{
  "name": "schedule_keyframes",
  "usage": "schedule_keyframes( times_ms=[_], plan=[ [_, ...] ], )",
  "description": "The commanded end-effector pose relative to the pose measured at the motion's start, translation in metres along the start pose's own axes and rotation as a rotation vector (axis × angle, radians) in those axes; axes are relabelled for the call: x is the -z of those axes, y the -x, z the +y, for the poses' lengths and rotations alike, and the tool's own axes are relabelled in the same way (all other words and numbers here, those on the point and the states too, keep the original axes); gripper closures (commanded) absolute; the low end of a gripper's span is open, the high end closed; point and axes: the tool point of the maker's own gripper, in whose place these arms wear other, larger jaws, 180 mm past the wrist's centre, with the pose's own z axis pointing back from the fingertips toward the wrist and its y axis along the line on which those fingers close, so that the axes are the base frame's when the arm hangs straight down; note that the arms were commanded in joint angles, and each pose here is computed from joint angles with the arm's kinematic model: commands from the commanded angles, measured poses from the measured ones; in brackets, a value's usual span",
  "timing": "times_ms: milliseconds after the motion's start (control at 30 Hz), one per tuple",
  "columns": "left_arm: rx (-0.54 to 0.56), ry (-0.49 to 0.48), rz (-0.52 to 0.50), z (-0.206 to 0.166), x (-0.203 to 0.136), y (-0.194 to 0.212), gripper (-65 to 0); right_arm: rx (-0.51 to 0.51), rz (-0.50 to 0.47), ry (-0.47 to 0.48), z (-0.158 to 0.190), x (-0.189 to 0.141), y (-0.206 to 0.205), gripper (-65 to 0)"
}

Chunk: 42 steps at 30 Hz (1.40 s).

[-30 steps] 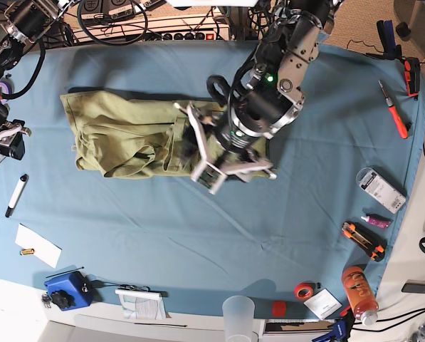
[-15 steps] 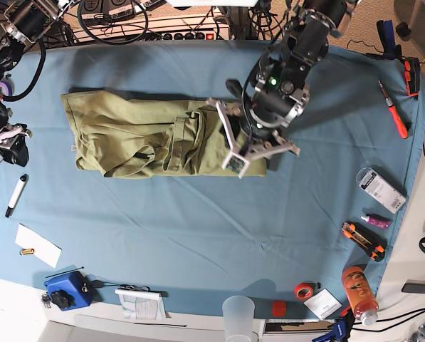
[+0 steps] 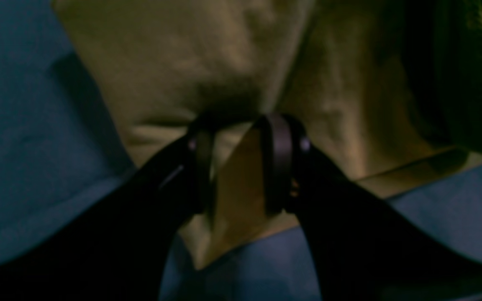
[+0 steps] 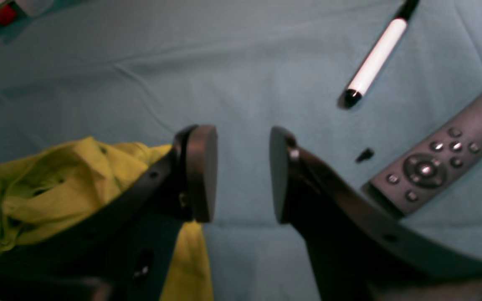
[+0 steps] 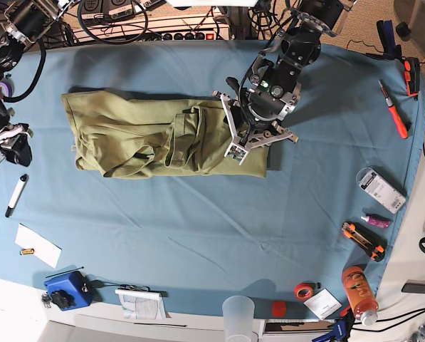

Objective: Layout the t-shirt on the table in an organized manner, then fold the t-shirt properly
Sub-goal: 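Fold the lifted end over toward the shirt middle with the left gripper, then grasp the opposite shirt end with the right gripper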

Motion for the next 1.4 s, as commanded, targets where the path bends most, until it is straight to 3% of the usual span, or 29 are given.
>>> schedule_keyframes(
  times_ms=[0,167,333,467,633,967,1200,1367],
  plan=[
    [0.001,-0.005,-0.004,0.001,-0.001,-0.004,-18.9,-0.032,-0.071,-0.010,0.001,-0.006,-0.025,-21.6],
    [0.001,-0.005,-0.004,0.001,-0.001,-0.004,-18.9,-0.026,0.021,-0.023,0.003,-0.005,-0.008,-22.3],
    [0.002,-0.005,-0.008,0.001,-0.001,-0.004,-18.9,-0.031,0.111,-0.058,0.010,-0.004,0.010,-35.4],
    [0.001,-0.005,-0.007,0.001,-0.001,-0.004,-18.9,-0.028,0.140,-0.077,0.017,0.000,0.016,-35.4],
    [0.002,-0.004,-0.008,0.001,-0.001,-0.004,-18.9,0.056,0.173,-0.123,0.027,0.016,0.040,-35.4],
    [0.002,-0.004,-0.008,0.001,-0.001,-0.004,-18.9,0.166,0.285,-0.317,0.074,0.046,0.091,-35.4],
    [0.002,-0.004,-0.007,0.001,-0.001,-0.004,-18.9,0.236,0.318,-0.314,0.094,0.064,0.125,-35.4],
    [0.002,-0.005,-0.007,0.001,-0.001,-0.004,-18.9,0.244,0.327,-0.334,0.103,0.067,0.126,-35.0]
  ],
)
